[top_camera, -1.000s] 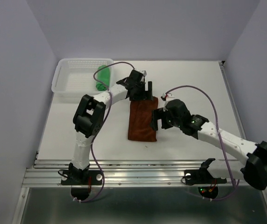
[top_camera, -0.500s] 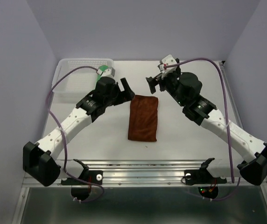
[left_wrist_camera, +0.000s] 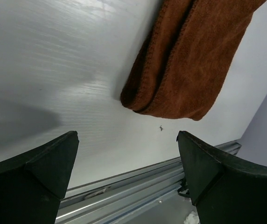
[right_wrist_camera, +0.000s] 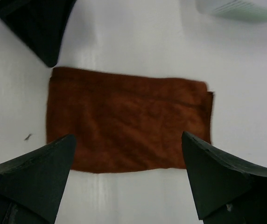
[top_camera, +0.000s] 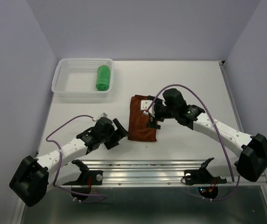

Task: Roll the towels
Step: Fold the towel, then roll the towel

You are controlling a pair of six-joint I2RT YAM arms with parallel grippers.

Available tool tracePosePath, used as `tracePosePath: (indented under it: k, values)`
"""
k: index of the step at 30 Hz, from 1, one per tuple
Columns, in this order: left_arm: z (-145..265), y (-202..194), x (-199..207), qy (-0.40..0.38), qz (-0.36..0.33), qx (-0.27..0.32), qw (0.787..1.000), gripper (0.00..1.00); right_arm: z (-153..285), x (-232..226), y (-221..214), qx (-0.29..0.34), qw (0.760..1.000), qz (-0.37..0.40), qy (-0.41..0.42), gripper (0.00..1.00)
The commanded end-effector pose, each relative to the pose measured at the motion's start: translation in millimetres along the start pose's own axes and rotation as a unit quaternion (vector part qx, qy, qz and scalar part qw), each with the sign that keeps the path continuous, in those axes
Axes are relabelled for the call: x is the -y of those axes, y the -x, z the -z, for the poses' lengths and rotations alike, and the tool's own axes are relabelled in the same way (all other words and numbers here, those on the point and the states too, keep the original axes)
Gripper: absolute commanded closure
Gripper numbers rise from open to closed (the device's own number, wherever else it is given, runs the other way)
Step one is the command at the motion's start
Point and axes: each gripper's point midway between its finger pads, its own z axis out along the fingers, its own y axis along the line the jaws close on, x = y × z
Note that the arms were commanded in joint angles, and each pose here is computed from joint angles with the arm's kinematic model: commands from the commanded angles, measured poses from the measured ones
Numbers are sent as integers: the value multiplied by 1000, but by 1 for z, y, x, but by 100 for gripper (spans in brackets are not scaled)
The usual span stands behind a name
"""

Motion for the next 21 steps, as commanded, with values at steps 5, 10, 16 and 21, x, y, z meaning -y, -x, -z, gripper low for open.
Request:
tracePosePath:
  k: [5, 10, 16, 21]
  values:
    - [-26, 4, 40, -45, 32, -4, 998, 9, -14, -99, -29, 40, 987, -7, 156, 0]
    - [-44, -2, 33, -16, 28, -21, 999, 26, -32, -128, -56, 4, 981, 15, 196, 0]
    - [-51, -1, 28, -5, 33, -15, 999, 41, -51, -120, -64, 15, 984, 34, 172, 6]
    - [-51, -3, 31, -9, 24, -21, 999, 61, -64, -132, -93, -23, 981, 44, 189, 18]
